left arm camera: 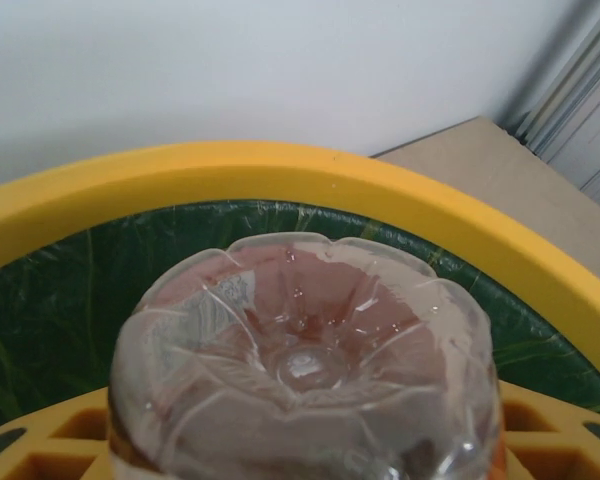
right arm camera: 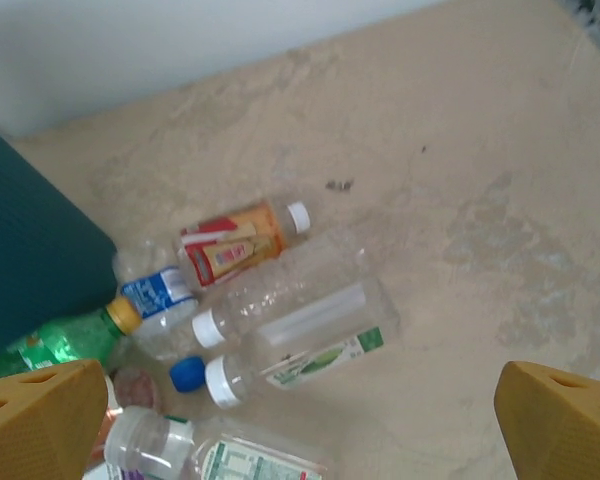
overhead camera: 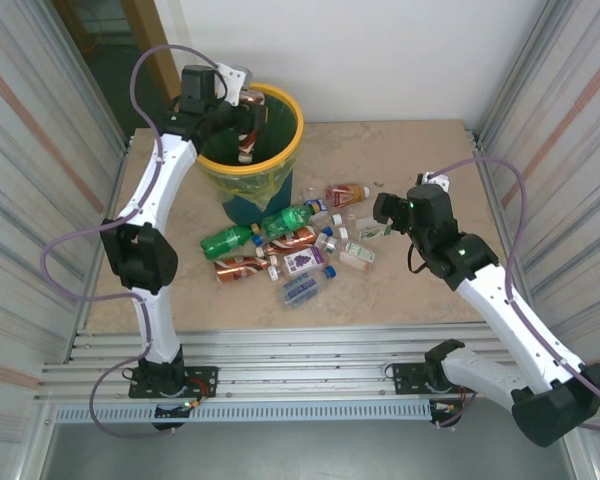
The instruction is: Put the plastic bottles in the bin
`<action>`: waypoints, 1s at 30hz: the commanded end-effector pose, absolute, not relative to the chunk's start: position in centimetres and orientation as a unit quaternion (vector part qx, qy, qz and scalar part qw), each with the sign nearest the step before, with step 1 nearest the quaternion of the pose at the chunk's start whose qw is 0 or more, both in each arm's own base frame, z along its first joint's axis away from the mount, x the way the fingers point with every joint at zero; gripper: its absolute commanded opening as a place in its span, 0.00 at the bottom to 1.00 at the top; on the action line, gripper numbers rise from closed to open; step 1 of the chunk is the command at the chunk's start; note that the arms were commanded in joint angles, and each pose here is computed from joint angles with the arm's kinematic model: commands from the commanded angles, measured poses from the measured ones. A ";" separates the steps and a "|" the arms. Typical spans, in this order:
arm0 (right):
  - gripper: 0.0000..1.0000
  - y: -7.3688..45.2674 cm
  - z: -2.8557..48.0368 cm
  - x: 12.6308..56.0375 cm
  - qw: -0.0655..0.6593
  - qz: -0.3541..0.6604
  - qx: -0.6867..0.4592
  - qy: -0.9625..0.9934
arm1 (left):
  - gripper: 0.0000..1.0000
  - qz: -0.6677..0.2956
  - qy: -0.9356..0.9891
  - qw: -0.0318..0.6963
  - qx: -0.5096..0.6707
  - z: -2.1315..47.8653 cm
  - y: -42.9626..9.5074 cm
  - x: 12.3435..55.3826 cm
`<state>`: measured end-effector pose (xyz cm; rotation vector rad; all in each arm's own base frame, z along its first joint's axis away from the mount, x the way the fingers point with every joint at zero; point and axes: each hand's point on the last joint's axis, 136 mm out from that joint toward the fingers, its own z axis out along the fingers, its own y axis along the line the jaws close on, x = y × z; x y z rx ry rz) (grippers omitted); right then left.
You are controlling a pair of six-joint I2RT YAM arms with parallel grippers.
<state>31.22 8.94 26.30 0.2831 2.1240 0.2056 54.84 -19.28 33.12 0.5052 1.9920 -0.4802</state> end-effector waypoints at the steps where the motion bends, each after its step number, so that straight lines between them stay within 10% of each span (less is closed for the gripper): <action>1: 0.99 10.8 24.7 30.9 0.425 0.118 0.079 0.894 | 0.36 -0.209 0.817 0.487 0.226 33.0 -19.9 54.8; 18: 0.96 18.2 15.8 32.3 0.292 0.170 -0.109 0.935 | 0.78 -0.229 0.826 0.463 0.227 32.0 -20.4 54.1; 30: 0.97 19.6 11.0 33.3 0.228 0.148 -0.161 0.949 | 0.87 -0.226 0.823 0.474 0.217 34.9 -19.4 50.9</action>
